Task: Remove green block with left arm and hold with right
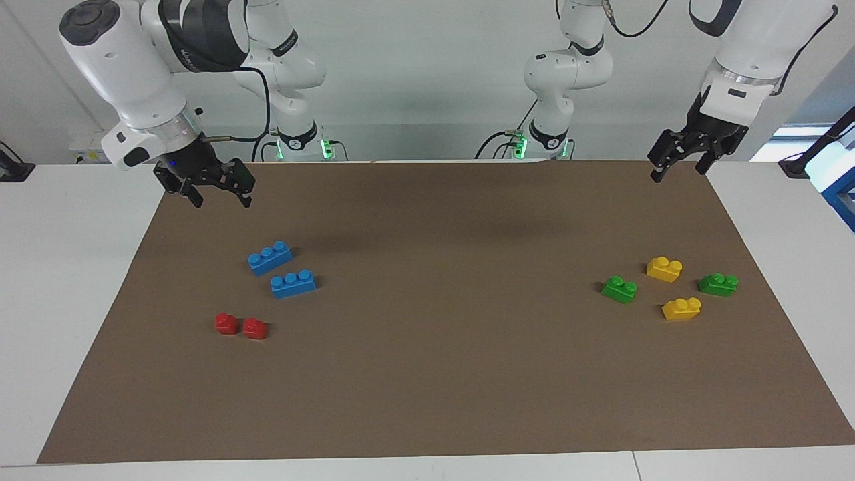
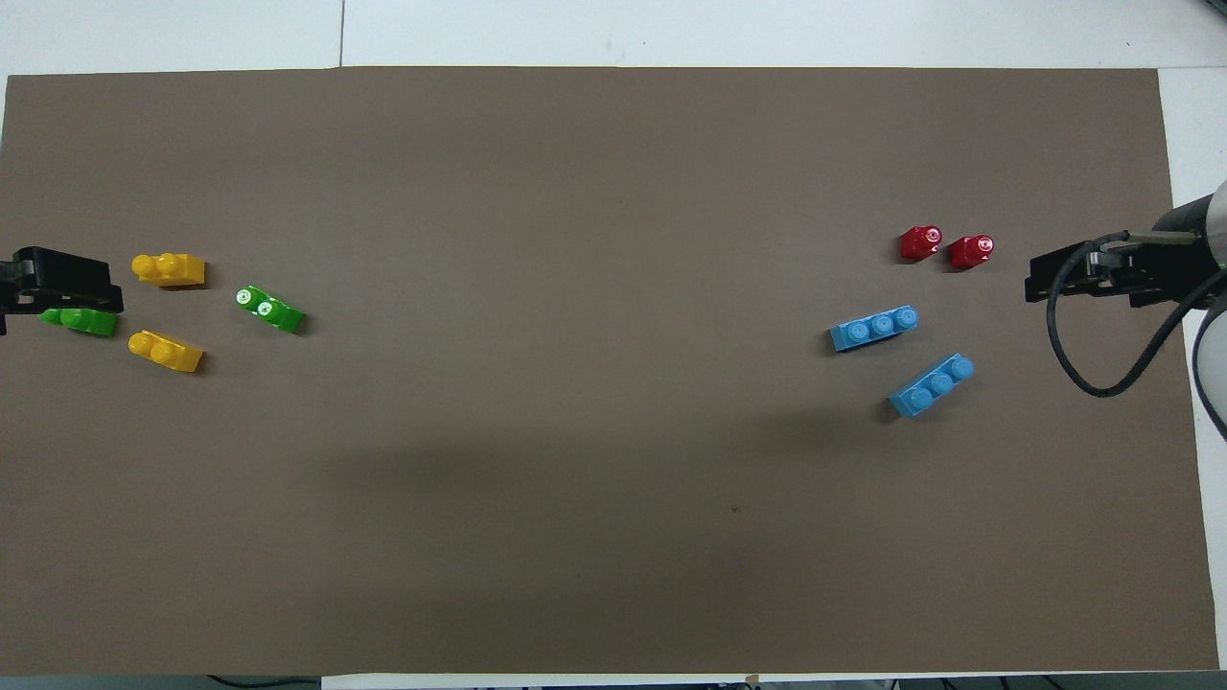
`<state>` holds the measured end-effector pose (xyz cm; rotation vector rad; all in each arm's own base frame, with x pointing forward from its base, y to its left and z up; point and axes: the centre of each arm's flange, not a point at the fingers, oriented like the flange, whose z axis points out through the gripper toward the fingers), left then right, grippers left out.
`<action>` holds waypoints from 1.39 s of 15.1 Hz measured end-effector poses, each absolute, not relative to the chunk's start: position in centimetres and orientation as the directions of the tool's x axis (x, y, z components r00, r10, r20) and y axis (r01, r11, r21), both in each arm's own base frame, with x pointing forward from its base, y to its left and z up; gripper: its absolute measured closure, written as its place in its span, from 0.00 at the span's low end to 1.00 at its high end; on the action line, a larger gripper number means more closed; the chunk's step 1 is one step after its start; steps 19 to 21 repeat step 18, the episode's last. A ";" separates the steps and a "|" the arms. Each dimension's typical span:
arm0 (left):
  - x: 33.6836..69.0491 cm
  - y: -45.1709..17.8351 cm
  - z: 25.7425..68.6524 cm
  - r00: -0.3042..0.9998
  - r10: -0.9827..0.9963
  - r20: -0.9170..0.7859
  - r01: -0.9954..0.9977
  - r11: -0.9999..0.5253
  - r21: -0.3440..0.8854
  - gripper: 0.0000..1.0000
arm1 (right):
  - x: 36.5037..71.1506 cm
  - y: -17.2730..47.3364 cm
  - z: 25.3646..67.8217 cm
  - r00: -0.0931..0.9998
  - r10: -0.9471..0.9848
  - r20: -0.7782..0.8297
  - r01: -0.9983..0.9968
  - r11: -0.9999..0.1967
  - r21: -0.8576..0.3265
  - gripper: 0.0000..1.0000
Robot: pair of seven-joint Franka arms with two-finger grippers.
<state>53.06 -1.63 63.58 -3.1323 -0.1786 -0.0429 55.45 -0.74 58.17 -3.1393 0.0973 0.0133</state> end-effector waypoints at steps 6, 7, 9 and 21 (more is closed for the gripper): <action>52.7 -1.9 63.3 0.994 0.108 -0.003 0.108 -0.994 0.002 0.00 | 54.9 -1.0 60.0 0.998 -0.062 -0.032 -0.061 -0.998 0.016 0.00; 52.7 -1.9 63.3 0.994 0.107 -0.004 0.107 -0.994 0.003 0.00 | 54.9 -1.1 60.1 0.998 -0.062 -0.035 -0.061 -0.998 0.022 0.00; 52.7 -2.0 63.4 0.994 0.106 -0.003 0.106 -0.994 0.003 0.00 | 54.9 -1.1 60.1 0.997 -0.062 -0.036 -0.061 -0.998 0.025 0.00; 52.7 -1.8 63.5 0.994 0.110 0.000 0.110 -0.994 0.004 0.00 | 55.0 -1.1 60.0 0.997 -0.062 -0.037 -0.061 -0.998 0.025 0.00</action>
